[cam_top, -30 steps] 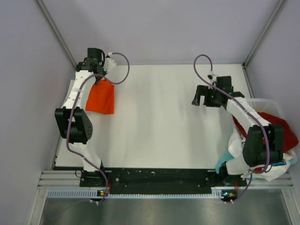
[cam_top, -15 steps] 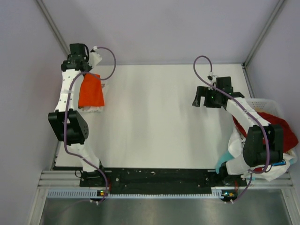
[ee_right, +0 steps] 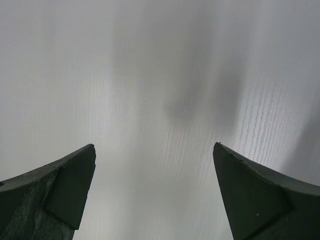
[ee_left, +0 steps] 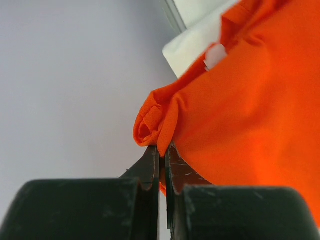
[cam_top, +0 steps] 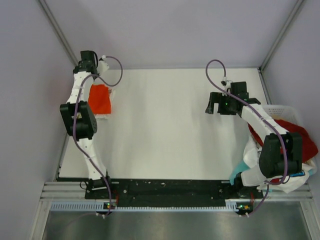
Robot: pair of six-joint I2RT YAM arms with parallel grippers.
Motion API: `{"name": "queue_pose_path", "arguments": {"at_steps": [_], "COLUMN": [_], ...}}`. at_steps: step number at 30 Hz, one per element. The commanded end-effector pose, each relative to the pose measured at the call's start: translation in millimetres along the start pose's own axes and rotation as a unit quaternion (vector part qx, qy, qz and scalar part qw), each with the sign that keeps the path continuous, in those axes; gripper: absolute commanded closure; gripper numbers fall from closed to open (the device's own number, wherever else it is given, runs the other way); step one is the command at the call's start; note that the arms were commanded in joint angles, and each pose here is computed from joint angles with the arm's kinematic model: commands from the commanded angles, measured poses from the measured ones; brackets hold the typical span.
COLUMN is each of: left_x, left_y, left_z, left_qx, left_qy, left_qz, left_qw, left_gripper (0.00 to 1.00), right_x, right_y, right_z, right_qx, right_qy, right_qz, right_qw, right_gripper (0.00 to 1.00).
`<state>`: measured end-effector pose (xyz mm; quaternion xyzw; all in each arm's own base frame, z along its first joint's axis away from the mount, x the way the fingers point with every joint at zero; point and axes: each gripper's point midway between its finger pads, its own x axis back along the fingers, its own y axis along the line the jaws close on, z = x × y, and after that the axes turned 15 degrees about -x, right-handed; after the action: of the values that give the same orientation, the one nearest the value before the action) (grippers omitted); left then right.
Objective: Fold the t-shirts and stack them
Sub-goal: Put the neatly folded tshirt into the corner of the board with the left arm
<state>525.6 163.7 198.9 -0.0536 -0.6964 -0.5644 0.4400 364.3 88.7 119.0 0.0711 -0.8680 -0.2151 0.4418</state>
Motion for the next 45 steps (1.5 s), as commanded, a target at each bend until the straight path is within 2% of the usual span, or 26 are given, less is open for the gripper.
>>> {"name": "queue_pose_path", "arguments": {"at_steps": [1, 2, 5, 7, 10, 14, 16, 18, 21, 29, 39, 45], "left_x": [-22.9, -30.7, -43.5, -43.1, -28.7, 2.1, 15.6, 23.1, 24.5, 27.2, 23.4, 13.1], "left_y": [76.8, 81.3, 86.1, 77.0, 48.0, -17.7, -49.1, -73.1, -104.7, -161.6, -176.0, -177.8], "left_z": [15.9, 22.1, 25.3, 19.3, 2.4, -30.0, -45.3, -51.1, -50.1, -47.4, -49.1, -33.8], "left_qx": [0.046, 0.052, 0.055, 0.055, 0.059, 0.055, 0.07, 0.092, 0.106, 0.105, 0.107, 0.094], "left_qy": [0.066, 0.087, 0.117, 0.113, 0.072, -0.008, -0.052, -0.066, -0.062, -0.057, -0.052, -0.007], "left_qz": [-0.143, -0.155, -0.18, -0.169, -0.125, -0.024, 0.045, 0.103, 0.16, 0.252, 0.27, 0.247], "left_qw": [0.986, 0.983, 0.975, 0.978, 0.988, 0.998, 0.995, 0.988, 0.979, 0.96, 0.955, 0.964], "left_gripper": [1.0, 0.92, 0.4, 0.33, 0.33, 0.34, 0.42, 0.48, 0.53, 0.53, 0.54, 0.64], "right_x": [16.4, 17.4, 19.2, 19.9, 20.0, 17.9, 17.3, 17.8, 19.7, 18.6, 14.4, 14.8], "right_y": [6.6, 6.3, 6.6, 6.0, 5.2, 6.0, 5.7, 7.3, 8.6, 3.6, 2.0, 2.8], "right_z": [-16.3, -16.8, -15.7, -14.9, -12.6, -9.8, -8.8, -8.5, -7.8, 0.6, 1.5, 2.0], "right_qx": [0.016, 0.017, 0.019, 0.02, 0.021, 0.022, 0.019, 0.019, 0.021, 0.017, 0.019, 0.021], "right_qy": [-0.033, -0.034, -0.034, -0.034, -0.032, -0.027, -0.024, -0.024, -0.025, -0.018, -0.012, -0.011], "right_qz": [-0.009, -0.009, -0.009, -0.009, -0.009, -0.013, -0.014, -0.017, -0.021, -0.015, -0.014, -0.016], "right_qw": [0.999, 0.999, 0.999, 0.999, 0.999, 0.999, 0.999, 0.999, 0.999, 1.0, 1.0, 1.0], "right_gripper": [0.01, 0.01, 0.01, 0.01, 0.01, 0.01, 0.01, 0.01, 0.01, 0.01, 0.01, 0.01]}}
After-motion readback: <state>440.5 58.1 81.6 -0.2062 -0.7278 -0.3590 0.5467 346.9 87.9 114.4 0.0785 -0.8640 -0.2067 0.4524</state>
